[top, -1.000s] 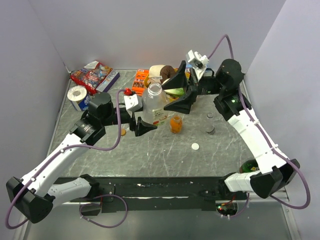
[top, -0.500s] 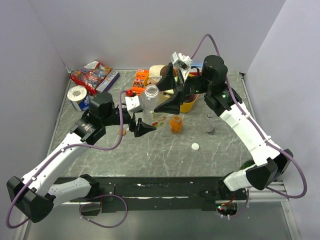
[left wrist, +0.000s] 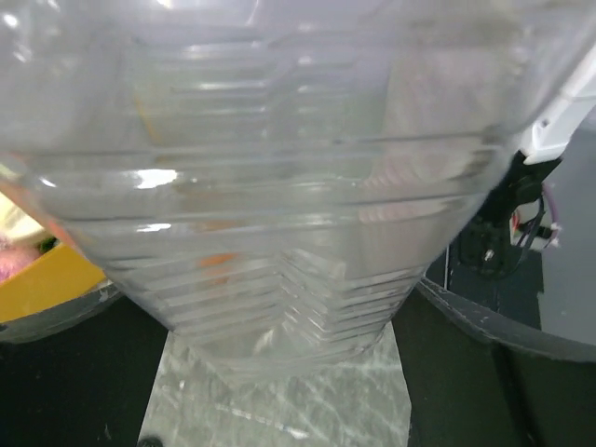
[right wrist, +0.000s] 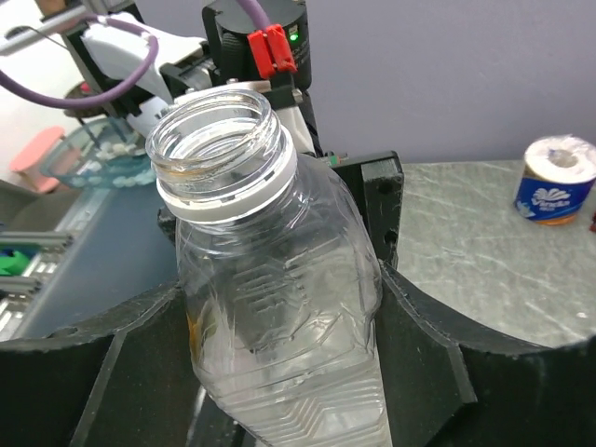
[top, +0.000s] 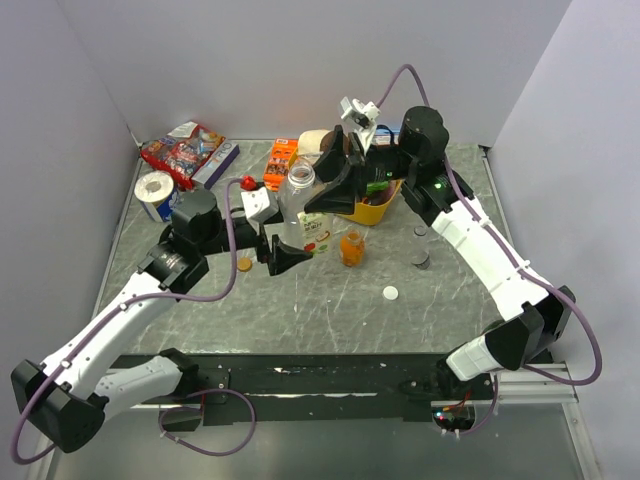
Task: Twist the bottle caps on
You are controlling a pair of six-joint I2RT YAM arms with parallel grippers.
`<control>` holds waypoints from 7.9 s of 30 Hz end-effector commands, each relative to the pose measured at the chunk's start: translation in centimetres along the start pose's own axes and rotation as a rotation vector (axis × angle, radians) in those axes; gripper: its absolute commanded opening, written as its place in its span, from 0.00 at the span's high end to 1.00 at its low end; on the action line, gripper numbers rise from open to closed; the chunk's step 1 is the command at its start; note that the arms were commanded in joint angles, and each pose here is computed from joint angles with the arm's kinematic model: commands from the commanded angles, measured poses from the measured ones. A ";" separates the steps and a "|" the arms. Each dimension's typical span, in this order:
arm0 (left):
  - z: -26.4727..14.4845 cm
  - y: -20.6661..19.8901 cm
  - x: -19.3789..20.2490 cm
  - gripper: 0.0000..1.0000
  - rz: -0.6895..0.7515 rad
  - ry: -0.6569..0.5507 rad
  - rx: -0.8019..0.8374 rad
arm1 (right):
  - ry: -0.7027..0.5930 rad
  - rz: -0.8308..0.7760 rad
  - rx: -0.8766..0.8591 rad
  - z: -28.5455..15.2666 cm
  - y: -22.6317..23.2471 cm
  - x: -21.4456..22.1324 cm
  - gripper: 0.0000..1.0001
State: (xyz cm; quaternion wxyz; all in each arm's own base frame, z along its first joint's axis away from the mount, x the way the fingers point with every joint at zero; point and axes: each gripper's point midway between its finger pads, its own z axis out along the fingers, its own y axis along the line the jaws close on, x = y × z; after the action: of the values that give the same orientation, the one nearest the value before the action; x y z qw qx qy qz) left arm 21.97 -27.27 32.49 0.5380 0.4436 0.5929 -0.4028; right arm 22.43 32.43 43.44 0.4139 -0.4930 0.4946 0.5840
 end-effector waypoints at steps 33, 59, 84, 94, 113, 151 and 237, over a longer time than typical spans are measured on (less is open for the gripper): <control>-0.3 2.8 -5.1 0.41 0.009 -0.126 0.019 | -0.063 -0.096 0.147 -6.0 -0.6 -4.1 0.00; 1.0 3.6 -5.8 0.30 -0.086 -0.159 0.041 | 0.152 0.046 0.247 1.8 -3.8 5.8 1.00; 0.6 2.9 0.3 0.71 -0.040 -0.046 -0.006 | 0.185 0.061 0.479 -4.9 -5.0 6.1 0.67; -2.6 2.2 5.2 0.99 0.096 -0.002 -0.127 | 0.570 -0.221 0.170 -12.1 2.1 18.3 0.26; -4.8 2.2 7.4 0.99 -0.002 0.040 -0.232 | 1.099 -0.329 -0.099 -19.2 -0.7 35.7 0.27; -4.8 2.7 8.7 0.99 -0.034 0.069 -0.241 | 1.242 -0.391 -0.103 -21.1 -3.9 41.1 0.37; -1.4 -3.8 15.7 0.99 0.334 -0.055 0.045 | 0.739 -0.725 -0.124 -5.0 8.3 13.3 0.65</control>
State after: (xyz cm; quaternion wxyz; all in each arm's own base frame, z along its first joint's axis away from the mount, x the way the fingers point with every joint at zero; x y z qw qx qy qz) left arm 17.43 -25.21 14.14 0.5554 0.5510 0.5277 -0.3308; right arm 13.00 25.81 30.49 0.3494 -0.8201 0.3853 0.2387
